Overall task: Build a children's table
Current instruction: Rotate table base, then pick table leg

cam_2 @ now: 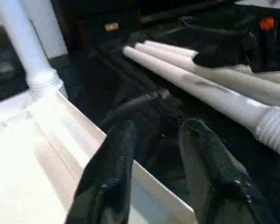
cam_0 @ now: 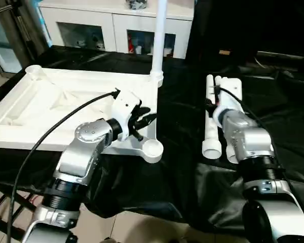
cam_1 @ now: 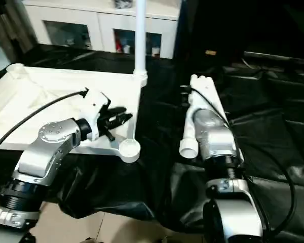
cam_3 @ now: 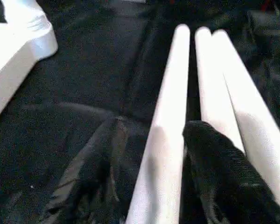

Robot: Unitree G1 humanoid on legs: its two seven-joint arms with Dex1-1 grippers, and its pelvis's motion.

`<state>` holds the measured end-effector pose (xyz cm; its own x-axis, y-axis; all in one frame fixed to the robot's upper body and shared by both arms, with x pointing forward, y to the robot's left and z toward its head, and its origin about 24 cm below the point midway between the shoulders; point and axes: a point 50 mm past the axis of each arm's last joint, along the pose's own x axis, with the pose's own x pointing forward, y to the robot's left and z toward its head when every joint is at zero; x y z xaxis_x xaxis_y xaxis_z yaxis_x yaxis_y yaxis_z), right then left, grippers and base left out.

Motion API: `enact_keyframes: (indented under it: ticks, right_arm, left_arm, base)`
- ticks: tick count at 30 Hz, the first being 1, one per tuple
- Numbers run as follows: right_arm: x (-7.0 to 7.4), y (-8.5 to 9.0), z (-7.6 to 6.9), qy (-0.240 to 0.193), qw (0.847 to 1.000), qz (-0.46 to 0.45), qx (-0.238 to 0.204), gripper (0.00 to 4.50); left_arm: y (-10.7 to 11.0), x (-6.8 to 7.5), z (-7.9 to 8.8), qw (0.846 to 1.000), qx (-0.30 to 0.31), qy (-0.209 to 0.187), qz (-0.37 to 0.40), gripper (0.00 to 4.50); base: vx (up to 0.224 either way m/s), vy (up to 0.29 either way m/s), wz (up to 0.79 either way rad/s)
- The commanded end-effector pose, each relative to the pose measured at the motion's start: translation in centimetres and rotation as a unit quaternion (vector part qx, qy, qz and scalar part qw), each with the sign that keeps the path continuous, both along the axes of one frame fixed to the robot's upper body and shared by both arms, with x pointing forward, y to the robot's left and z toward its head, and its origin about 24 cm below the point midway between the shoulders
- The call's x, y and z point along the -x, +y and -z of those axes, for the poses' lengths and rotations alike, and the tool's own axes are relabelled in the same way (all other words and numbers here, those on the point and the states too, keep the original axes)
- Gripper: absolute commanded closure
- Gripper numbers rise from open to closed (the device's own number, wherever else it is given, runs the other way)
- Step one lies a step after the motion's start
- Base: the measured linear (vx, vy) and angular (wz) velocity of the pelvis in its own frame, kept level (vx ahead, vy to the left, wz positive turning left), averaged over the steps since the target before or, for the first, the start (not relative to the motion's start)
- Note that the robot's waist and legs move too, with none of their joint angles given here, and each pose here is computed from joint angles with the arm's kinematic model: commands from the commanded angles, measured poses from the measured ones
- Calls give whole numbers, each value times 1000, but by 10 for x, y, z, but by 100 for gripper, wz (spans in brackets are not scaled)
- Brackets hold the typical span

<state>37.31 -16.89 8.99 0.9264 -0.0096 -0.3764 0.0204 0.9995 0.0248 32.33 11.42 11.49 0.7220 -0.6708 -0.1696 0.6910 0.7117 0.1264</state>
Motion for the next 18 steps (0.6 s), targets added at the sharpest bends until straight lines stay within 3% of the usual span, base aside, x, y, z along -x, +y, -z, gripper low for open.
enact_keyframes:
  ticks: [1, 4, 7, 10, 13, 14, 16, 18]
  right_arm:
    - [-4, -2, -8, -3, 999, 27, -24, 179]
    - [-4, -4, -3, 26, 999, 33, 13, 156]
    - [-4, -4, -1, 36, 999, 31, 13, 129]
    - [-4, -6, 0, 49, 998, 40, 20, 106]
    - [-4, -6, 5, 88, 995, 38, 12, 90]
    - [-3, -7, 12, 125, 991, 38, 13, 89]
    - [-2, -7, 13, 129, 991, 39, 14, 89]
    - [1, -5, 23, 171, 985, 31, -6, 89]
  left_arm:
    - [1, 1, -2, 1000, 3, 1, -2, 235]
    - [0, 0, -4, 1000, -9, -24, 2, 201]
    - [-3, 3, -3, 999, -20, -7, 27, 183]
    - [-8, 10, -7, 997, -15, -13, 75, 166]
    - [-12, 18, -10, 992, -23, -19, 122, 148]
    - [-12, 19, -9, 991, -33, -21, 125, 133]
    - [-12, 19, -9, 991, -35, -22, 125, 116]
    - [-12, 19, -8, 991, -44, -23, 126, 97]
  base:
    - [0, 0, 0]
    - [0, 0, 0]
    - [0, 0, 0]
    - [0, 0, 0]
    - [0, 0, 0]
    - [0, 0, 0]
    - [0, 0, 0]
    - [0, 0, 0]
